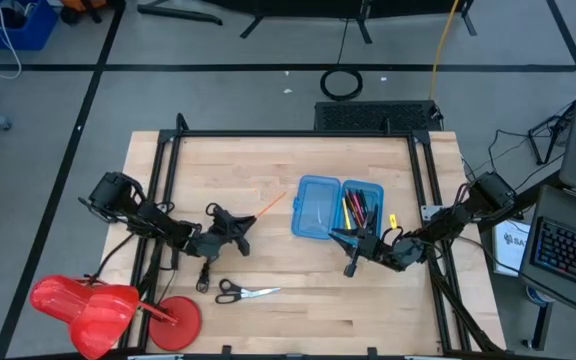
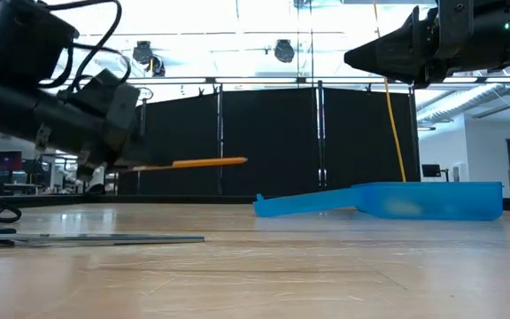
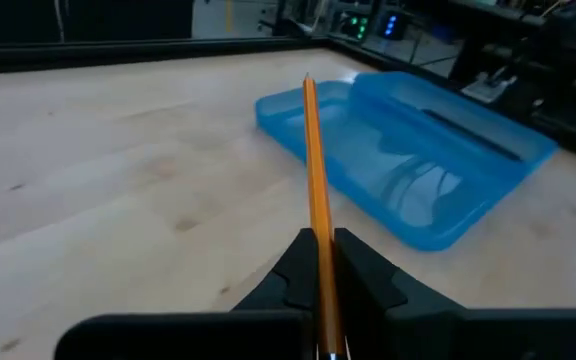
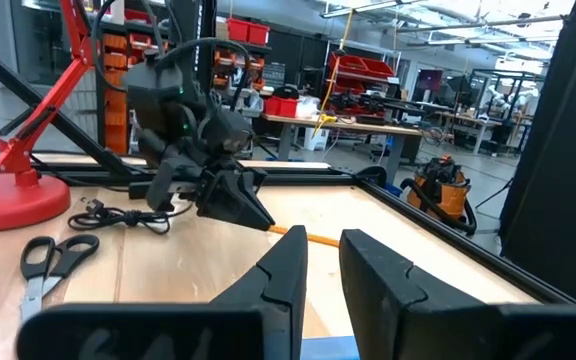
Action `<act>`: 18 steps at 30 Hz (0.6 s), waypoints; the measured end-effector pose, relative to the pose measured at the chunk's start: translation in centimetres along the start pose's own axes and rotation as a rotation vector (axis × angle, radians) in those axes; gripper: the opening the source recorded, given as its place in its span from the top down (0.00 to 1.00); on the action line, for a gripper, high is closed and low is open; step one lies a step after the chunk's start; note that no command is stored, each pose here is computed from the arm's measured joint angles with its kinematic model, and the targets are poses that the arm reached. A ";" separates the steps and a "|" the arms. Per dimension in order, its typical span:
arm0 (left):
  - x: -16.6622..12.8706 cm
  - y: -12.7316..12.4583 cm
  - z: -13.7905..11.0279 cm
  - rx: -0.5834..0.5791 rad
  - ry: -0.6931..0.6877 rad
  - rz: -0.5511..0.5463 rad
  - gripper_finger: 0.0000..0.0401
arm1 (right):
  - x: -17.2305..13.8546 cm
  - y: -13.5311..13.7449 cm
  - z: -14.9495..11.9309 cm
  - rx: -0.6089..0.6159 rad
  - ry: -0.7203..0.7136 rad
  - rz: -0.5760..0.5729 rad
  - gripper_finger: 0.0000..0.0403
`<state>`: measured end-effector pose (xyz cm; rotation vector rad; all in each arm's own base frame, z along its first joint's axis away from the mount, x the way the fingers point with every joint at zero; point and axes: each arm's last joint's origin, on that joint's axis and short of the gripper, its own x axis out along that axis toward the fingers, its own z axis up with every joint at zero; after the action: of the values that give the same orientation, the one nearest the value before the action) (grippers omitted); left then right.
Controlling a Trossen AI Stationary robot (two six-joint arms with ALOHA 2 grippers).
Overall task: Pick & place school supplies into a supply box
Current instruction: Put the orange pencil into the blue supply box
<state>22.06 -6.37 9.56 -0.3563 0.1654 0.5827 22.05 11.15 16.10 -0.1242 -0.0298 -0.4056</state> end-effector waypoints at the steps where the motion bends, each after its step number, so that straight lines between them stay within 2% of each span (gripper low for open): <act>1: 0.1 -0.3 0.1 -0.002 -0.003 -0.007 0.96 | 0.0 0.0 0.0 0.004 -0.003 -0.001 0.87; 9: 2.4 -3.3 2.4 0.022 -0.017 -0.104 0.96 | -0.6 0.3 1.0 0.008 -0.063 0.016 0.87; 18: 5.8 -5.1 5.1 0.009 0.018 -0.122 0.96 | -2.1 0.8 2.3 -0.055 -0.131 0.054 0.87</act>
<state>29.97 -5.45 14.30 -0.3599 0.1625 0.4586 20.48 12.99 18.18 -0.2055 -0.1437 -0.3444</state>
